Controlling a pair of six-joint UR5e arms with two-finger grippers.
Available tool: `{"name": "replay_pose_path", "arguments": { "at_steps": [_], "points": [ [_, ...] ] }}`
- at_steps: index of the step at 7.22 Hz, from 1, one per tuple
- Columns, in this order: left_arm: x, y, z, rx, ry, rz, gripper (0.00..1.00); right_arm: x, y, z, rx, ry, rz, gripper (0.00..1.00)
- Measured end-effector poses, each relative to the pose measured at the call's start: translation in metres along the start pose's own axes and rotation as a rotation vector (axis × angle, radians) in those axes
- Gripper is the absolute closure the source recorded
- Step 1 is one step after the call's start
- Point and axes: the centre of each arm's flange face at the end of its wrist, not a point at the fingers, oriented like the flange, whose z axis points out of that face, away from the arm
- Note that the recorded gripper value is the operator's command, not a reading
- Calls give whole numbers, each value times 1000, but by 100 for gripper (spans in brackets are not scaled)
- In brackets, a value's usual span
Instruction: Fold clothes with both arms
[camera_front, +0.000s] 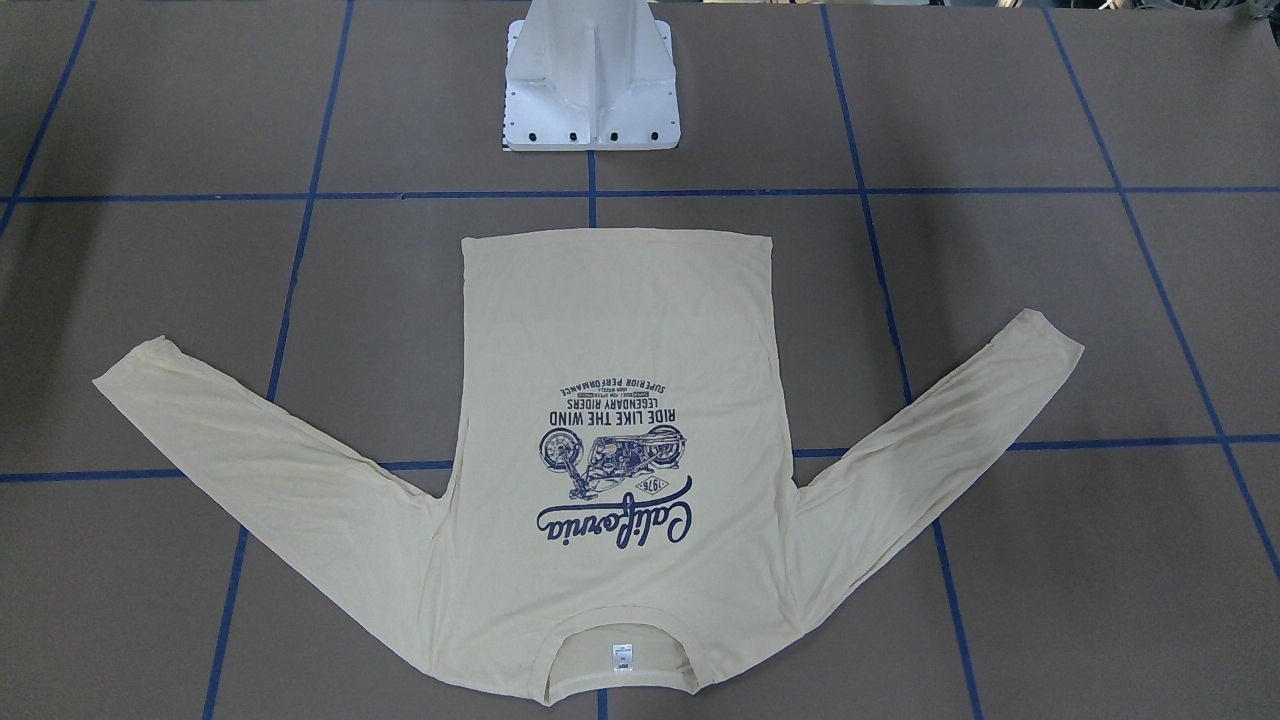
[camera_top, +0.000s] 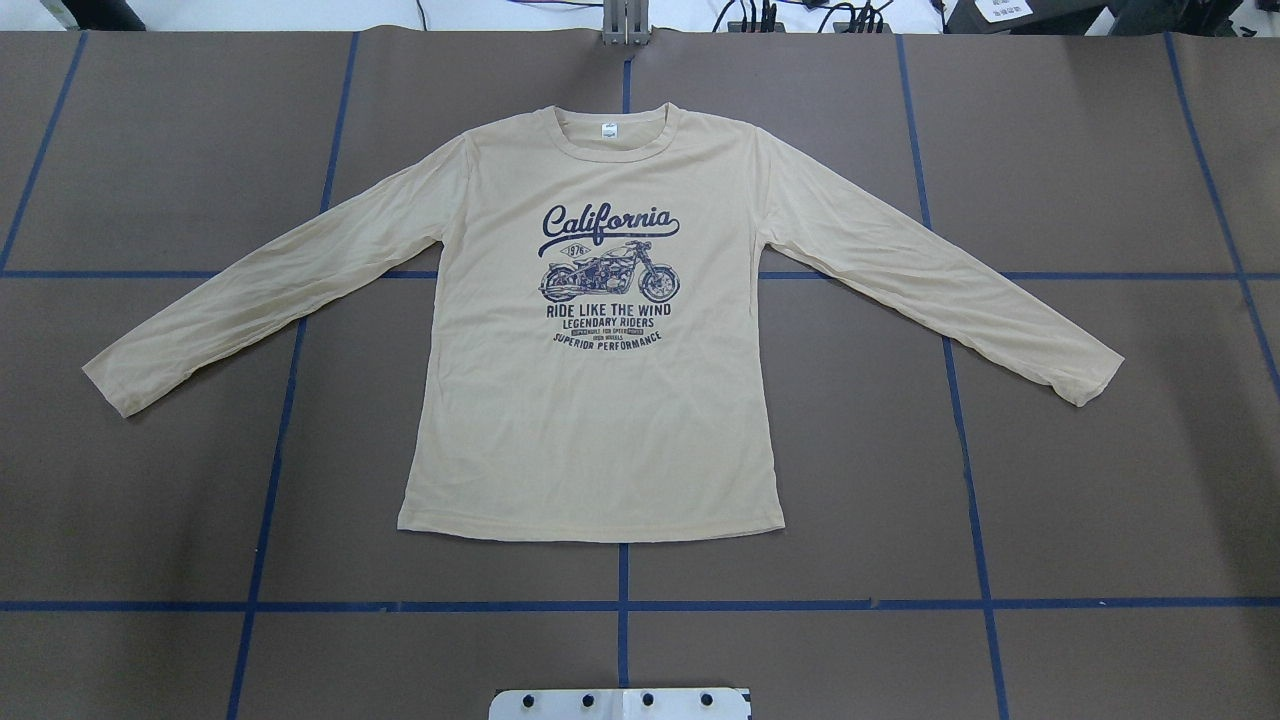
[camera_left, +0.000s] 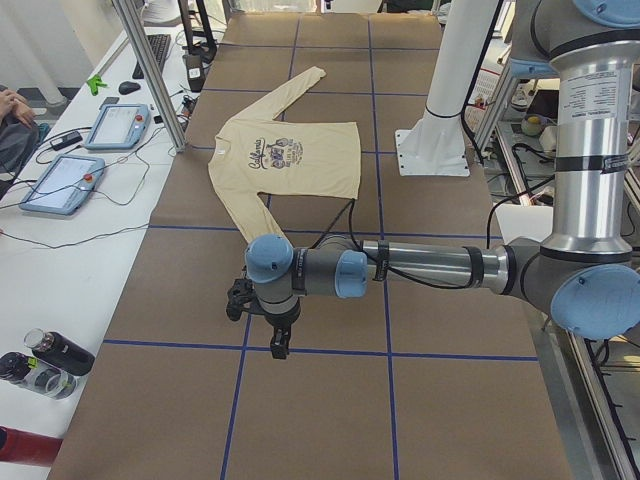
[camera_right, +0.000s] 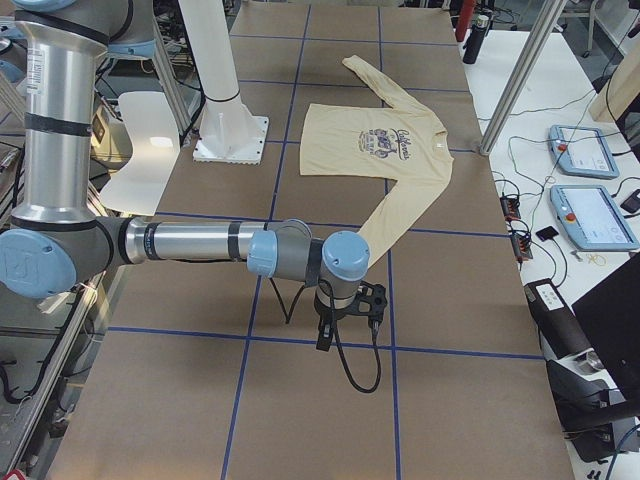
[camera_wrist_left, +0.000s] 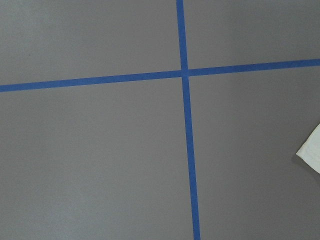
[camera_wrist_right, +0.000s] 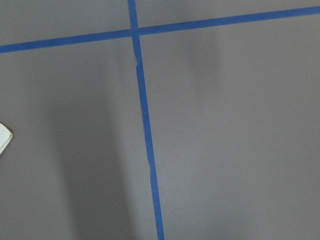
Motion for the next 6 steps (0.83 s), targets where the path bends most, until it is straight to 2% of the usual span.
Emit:
{"name": "replay_pose_path", "arguments": {
  "at_steps": [4,6],
  "points": [
    [5,-5,-5,19,-2,22,0,-5,-3,-5,10,-2,-12,0],
    [17,-18,-18,94,-6,91,0,-31,-19,-24,48,-8,-70,0]
  ]
}}
